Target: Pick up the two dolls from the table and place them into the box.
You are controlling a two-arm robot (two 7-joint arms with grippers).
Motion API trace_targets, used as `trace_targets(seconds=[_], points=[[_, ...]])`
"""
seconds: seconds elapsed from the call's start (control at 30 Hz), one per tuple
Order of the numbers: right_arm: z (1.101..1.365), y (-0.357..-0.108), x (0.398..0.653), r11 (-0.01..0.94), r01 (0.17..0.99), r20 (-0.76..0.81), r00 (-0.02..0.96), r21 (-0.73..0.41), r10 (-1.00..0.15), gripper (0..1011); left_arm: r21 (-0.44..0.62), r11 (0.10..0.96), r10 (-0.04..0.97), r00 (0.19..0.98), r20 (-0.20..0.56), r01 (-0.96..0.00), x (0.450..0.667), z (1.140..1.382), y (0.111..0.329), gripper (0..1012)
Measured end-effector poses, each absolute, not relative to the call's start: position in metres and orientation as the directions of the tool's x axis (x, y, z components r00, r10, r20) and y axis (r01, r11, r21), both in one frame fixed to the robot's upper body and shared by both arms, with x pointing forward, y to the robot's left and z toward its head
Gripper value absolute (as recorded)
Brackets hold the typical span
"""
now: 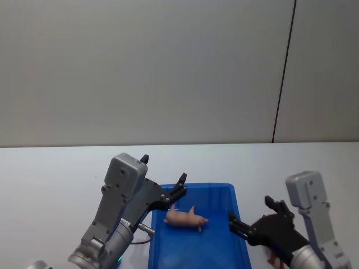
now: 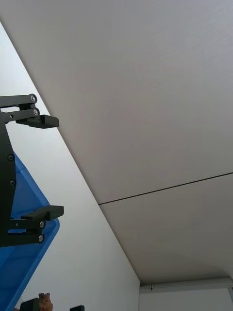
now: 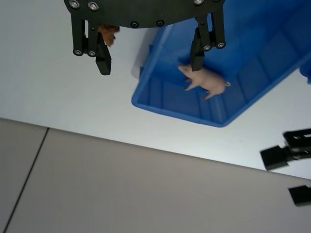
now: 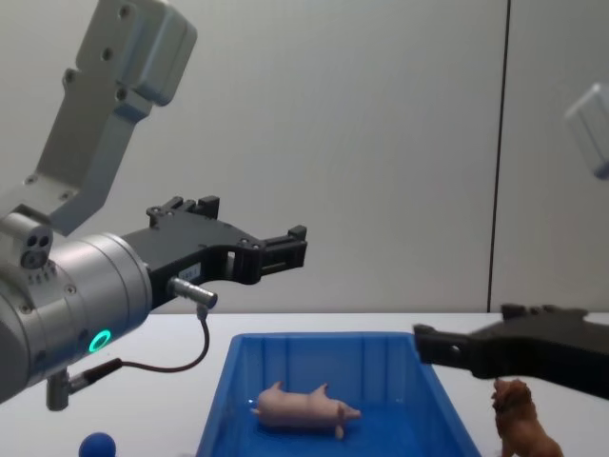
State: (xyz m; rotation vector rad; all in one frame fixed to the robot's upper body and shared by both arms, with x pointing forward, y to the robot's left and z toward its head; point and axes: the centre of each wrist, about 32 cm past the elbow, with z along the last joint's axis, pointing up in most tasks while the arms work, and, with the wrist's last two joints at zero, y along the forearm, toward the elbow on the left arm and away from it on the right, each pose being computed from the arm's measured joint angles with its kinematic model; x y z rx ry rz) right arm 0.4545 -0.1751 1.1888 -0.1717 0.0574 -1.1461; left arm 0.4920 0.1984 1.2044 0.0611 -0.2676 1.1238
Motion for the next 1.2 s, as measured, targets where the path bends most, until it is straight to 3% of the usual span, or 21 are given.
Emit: trace_targets(seconds=[0.57,0.97,1.2], points=[[1.171,-0.188,0.437,0.263,0.927,0.057,0.288,-0.268,-0.956,1001,-0.086,0.434,0.882,0.404,0.243,-0.897,0.492,1.204,0.198,1002],[1.152,-0.191,0.44,0.25,0.918,0.029,0.272,-0.308,-0.962,1001,-0.086,0.434,0.882,0.404,0.242,-0.897,0.492,1.204,0.198,1001],[1.139,-0.188,0.446,0.262,0.908,0.008,0.279,-0.328,-0.96,855,-0.086,0.434,0.882,0.404,0.242,-0.897,0.492,1.204,0.198,1002]])
